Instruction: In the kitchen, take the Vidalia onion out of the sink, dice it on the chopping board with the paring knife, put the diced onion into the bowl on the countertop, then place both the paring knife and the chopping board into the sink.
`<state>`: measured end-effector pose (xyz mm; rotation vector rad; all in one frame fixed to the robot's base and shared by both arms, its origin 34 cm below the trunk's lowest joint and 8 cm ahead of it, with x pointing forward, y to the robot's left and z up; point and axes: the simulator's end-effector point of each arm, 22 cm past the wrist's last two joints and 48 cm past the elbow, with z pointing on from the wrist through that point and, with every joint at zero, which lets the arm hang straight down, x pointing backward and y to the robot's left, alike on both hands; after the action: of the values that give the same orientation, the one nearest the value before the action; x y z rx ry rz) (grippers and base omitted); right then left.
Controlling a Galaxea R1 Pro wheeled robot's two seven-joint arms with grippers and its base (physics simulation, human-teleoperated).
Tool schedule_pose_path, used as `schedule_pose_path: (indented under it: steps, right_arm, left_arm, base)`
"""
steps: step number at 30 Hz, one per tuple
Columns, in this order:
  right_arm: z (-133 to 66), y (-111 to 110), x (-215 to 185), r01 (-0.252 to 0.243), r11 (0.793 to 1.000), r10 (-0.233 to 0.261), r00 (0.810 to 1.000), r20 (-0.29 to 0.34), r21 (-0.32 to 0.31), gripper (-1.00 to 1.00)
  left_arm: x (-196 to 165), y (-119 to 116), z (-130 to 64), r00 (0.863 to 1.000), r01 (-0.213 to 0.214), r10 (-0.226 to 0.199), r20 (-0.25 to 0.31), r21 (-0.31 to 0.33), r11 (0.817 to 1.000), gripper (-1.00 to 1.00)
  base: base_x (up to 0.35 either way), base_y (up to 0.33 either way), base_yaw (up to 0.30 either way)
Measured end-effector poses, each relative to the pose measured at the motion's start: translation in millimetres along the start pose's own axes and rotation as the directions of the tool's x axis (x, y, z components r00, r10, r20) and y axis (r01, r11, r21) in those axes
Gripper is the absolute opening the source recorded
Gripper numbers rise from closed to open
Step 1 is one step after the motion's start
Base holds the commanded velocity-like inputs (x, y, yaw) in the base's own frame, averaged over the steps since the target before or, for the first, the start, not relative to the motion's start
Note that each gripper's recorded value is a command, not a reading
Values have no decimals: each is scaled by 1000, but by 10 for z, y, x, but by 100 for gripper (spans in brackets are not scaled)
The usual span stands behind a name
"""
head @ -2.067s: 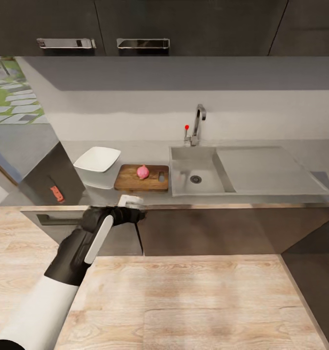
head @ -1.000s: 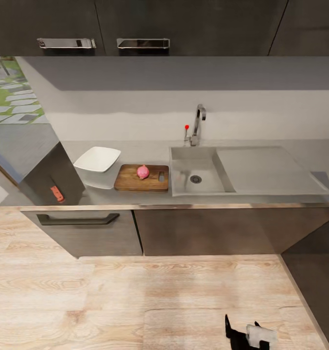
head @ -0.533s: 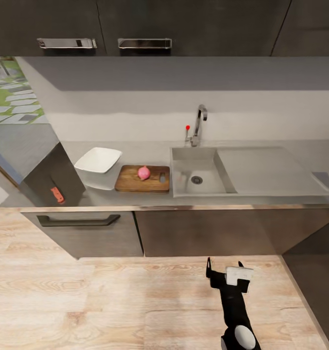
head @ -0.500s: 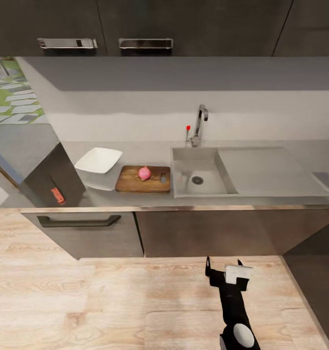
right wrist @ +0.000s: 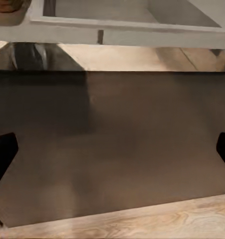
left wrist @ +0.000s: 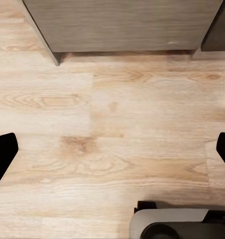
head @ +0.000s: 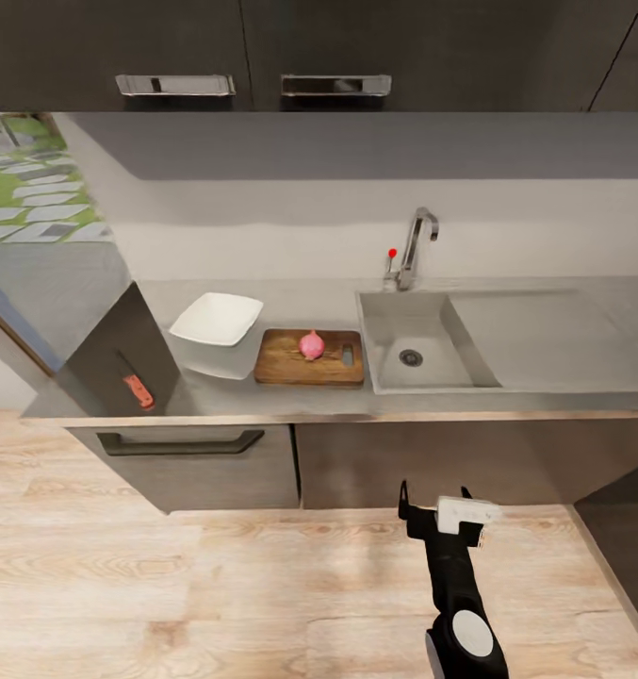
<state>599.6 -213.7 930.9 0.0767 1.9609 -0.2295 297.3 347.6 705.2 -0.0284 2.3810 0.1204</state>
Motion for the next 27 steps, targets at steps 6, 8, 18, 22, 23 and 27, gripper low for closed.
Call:
schedule_pose_path:
  steps: [6,8,18,22,23,27]
  right_arm:
    - [-76,326,-231,-16,997,22,996,84,-75,100]
    - [-87,365,-249,-16,996,24,996,90,-83,100]
    - [-66,376,-168,-1,997,5,999,46,-81,100]
    - [86,311,-305,13,999,-11,999,38,-42,100]
    - [133,296,-335,21,999,-20,999,30,-32,100]
    - [357,276,-576,48,999,-48,999,14,-8,100]
  left_arm:
    - [7,-8,-1,1000,1,-1,-2,0,1000,100]
    - [8,-7,-1,1000,1,-1,-2,0,1000,100]
    - [63,17,-19,1000,0,0,-15,-5,1000,100]
    - [96,26,-30,1000,-2,2,-23,-7,1000,100]
    - [104,29,-33,1000,-3,2,-25,-7,1000,100]
    - [128,34,-41,1000,-3,3,-31,-9,1000,100]
  base:
    - [-26,146,0]
    - [-62,219,0]
    - [-33,284,0]
    - [-1,299,0]
    - [0,299,0]
    - [0,300,0]
